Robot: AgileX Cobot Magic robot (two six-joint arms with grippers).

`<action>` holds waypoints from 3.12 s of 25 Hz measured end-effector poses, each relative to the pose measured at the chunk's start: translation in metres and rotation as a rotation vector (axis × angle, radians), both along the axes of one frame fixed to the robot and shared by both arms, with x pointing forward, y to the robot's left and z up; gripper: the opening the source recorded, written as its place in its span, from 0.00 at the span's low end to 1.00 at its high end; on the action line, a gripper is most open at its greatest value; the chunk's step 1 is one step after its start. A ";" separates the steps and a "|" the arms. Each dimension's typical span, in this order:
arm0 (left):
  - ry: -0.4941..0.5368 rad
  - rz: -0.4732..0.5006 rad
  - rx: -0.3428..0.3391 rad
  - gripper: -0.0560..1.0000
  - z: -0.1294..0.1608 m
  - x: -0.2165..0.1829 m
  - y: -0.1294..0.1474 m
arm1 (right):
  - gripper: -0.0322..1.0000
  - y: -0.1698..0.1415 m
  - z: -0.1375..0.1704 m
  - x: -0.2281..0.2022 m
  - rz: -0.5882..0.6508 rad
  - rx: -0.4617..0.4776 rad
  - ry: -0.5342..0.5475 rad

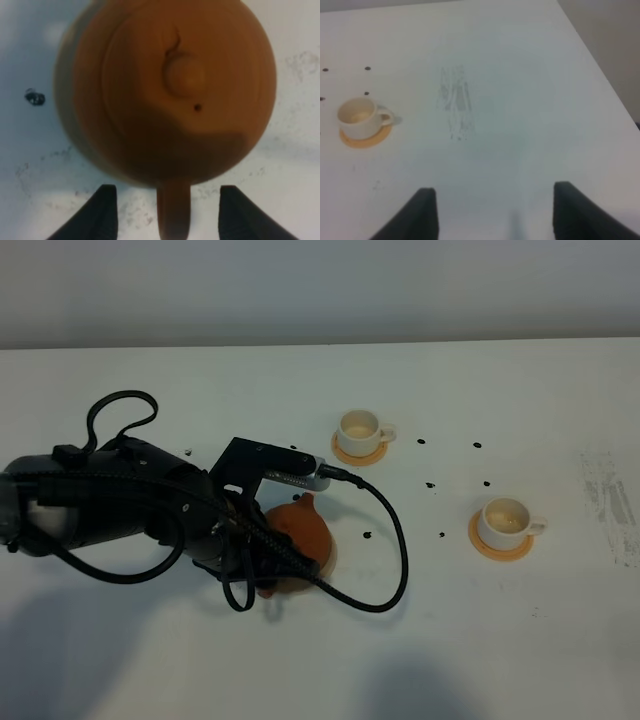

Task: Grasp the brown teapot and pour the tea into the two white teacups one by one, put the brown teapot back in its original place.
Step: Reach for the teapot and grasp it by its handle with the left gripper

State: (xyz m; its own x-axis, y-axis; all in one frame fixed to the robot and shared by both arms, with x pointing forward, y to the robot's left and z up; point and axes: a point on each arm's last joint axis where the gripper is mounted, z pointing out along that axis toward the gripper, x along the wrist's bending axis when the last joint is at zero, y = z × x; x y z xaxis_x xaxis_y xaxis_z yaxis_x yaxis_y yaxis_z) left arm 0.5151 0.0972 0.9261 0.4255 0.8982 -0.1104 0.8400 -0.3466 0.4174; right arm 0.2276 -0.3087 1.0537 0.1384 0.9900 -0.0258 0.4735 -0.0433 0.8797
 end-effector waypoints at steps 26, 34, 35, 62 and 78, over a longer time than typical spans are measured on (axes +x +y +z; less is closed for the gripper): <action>0.018 -0.002 0.013 0.48 -0.003 0.001 -0.001 | 0.52 0.000 0.000 0.000 0.000 0.000 0.000; 0.008 -0.027 0.026 0.48 -0.001 0.001 -0.003 | 0.52 0.000 0.000 0.000 0.000 0.000 0.000; 0.006 -0.028 0.026 0.48 0.000 0.001 -0.004 | 0.52 0.000 0.000 0.000 0.000 0.000 0.000; 0.022 -0.064 0.056 0.15 -0.007 0.002 -0.004 | 0.52 0.000 0.000 0.000 0.000 0.000 0.000; -0.047 -0.170 0.085 0.15 -0.002 0.004 -0.005 | 0.52 0.000 0.000 0.000 0.000 0.000 0.000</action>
State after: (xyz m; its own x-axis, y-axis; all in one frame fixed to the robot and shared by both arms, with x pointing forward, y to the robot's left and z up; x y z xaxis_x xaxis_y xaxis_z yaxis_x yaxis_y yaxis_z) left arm 0.5188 0.0927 0.9243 0.5748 0.8182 -0.0132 0.7464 -0.5176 0.4183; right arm 0.2276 -0.3087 1.0537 0.1384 0.9900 -0.0258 0.4735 -0.0433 0.8797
